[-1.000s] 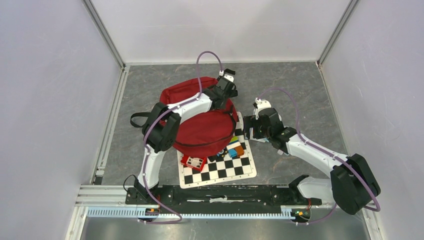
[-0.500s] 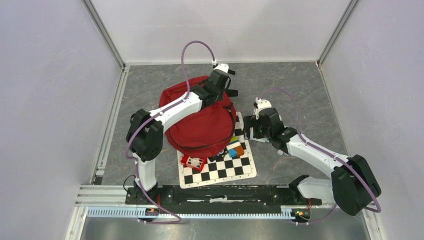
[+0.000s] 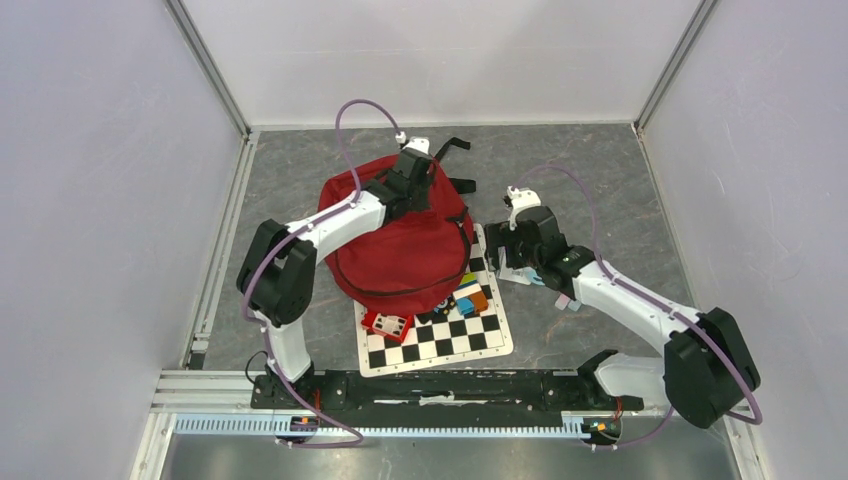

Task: Pack the student bag
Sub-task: Unzip the student bag at the center of the board.

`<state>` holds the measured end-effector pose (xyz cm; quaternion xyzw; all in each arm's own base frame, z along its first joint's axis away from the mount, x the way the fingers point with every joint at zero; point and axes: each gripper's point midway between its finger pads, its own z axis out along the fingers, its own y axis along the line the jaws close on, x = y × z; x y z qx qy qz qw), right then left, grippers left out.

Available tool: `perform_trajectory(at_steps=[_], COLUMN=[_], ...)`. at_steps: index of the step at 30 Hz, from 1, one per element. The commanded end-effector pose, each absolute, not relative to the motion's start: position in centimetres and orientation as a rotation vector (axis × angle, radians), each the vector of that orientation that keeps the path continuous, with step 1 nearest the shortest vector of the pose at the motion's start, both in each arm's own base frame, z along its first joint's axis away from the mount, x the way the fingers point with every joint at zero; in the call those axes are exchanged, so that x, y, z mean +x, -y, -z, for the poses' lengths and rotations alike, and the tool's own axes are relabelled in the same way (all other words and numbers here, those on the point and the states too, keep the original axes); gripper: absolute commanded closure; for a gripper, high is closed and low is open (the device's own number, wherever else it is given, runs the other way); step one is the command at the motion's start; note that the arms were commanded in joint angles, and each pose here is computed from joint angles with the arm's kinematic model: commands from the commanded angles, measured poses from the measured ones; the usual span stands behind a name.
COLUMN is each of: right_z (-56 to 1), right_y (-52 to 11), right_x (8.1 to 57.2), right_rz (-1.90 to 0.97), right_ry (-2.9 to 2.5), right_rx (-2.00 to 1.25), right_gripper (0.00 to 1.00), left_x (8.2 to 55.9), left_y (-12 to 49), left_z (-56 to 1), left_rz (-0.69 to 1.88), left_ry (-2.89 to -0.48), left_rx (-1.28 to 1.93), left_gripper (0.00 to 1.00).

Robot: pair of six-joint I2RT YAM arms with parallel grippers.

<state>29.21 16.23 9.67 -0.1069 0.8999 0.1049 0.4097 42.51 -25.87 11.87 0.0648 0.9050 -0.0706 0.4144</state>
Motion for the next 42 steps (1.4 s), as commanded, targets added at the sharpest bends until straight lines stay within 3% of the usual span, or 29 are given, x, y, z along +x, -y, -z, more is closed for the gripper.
perform_trajectory(at_steps=[1, 10, 19, 24, 26, 35, 42], right_z=[-12.0, -15.8, -16.6, -15.2, -14.6, -12.5, -12.3], right_y=[-17.8, -25.4, -30.9, -33.7, -34.3, -33.8, -31.8], right_x=[31.9, 35.7, 39.8, 41.2, 41.6, 41.5, 40.5], right_rz=[-0.28, -0.565, -0.585, -0.567, -0.548, -0.487, -0.427], right_ry=[-2.207, -1.946, -1.836, -1.829, -1.841, -1.898, -1.912], right_rx=[-0.294, -0.526, -0.663, -0.734, -0.75, -0.726, -0.704], right_gripper=[0.03, 0.03, 0.1, 0.25, 0.36, 1.0, 1.0], left_x=[43.4, 44.0, 44.4, 44.6, 44.5, 44.6, 44.2], left_y=[25.5, 23.8, 22.8, 22.4, 22.4, 20.0, 16.3], left_z=[-14.3, -14.1, -14.8, -15.0, -15.1, -15.3, -14.7], left_rz=[0.329, 0.38, 0.425, 0.44, 0.445, 0.407, 0.344], left_ry=[-2.206, -2.19, -2.158, -2.154, -2.154, -2.145, -2.142], left_rx=[0.027, -0.038, -0.098, -0.113, -0.113, -0.159, -0.237], left_gripper=[0.98, 0.98, 0.98, 0.98, 0.98, 0.98, 0.98])
